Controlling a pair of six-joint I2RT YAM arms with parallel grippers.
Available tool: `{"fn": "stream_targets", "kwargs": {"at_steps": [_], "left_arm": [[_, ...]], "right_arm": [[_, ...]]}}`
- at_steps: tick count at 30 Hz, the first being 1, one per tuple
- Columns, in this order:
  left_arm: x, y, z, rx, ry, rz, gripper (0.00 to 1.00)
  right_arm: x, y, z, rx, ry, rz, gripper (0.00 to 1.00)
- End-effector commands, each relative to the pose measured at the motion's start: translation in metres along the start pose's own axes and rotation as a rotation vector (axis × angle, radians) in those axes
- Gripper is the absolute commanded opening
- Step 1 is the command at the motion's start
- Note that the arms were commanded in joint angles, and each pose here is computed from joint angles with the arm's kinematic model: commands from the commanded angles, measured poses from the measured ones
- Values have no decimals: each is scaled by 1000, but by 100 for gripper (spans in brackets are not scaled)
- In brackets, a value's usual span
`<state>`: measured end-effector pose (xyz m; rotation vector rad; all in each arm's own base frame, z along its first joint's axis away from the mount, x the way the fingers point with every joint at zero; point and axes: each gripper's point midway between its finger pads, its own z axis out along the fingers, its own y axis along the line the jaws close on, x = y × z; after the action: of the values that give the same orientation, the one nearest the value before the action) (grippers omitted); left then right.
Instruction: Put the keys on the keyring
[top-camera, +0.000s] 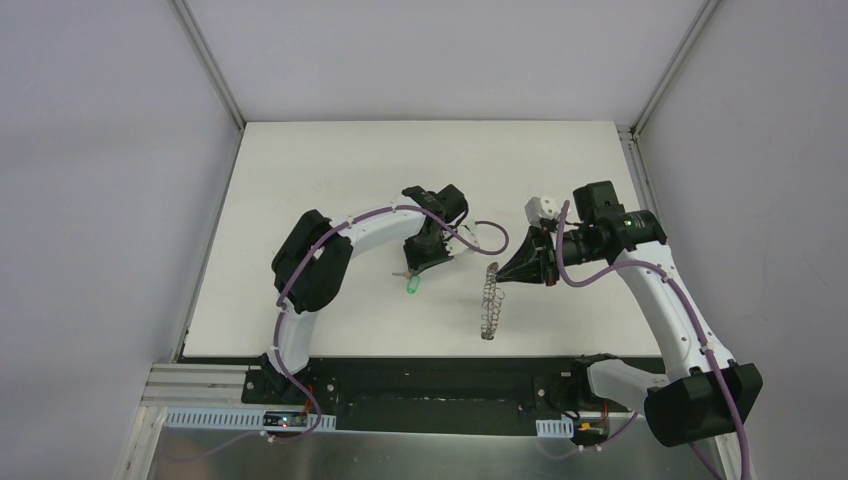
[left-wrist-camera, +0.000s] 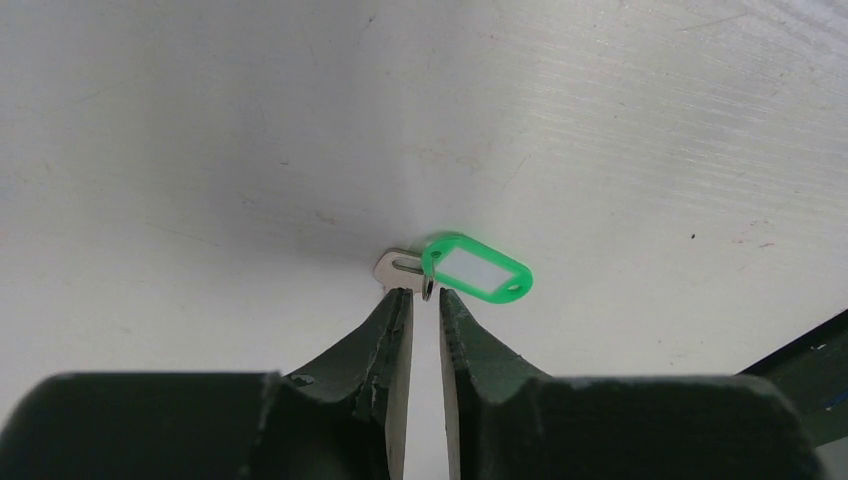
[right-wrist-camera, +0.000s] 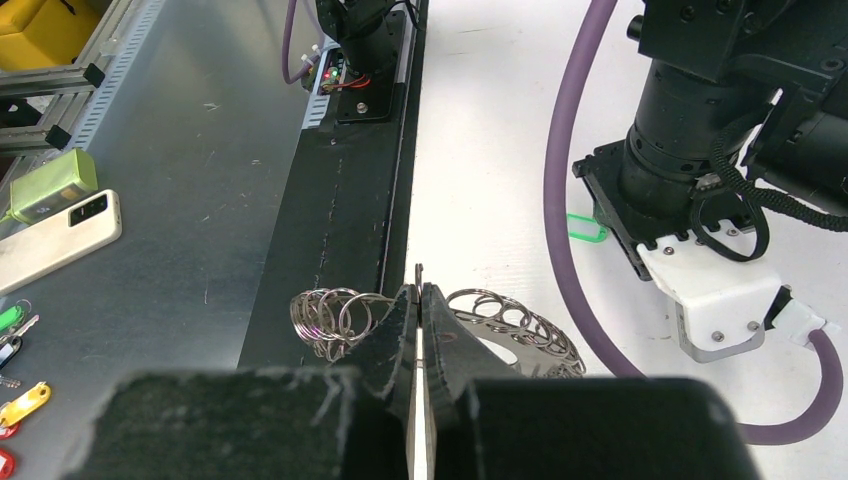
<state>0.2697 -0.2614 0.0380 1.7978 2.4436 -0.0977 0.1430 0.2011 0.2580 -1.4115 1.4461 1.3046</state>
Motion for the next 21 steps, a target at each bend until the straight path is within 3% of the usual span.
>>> {"fn": "stream_targets", "kwargs": {"at_steps": [1,21], "left_arm": [[4,0,-5,2,7,12,18],[2,-6,2,46,29,-23,15]], "right_arm": [[-14,6,0,-23,-64,-28,0],[-13,7,0,-21,-61,-26,0]]}}
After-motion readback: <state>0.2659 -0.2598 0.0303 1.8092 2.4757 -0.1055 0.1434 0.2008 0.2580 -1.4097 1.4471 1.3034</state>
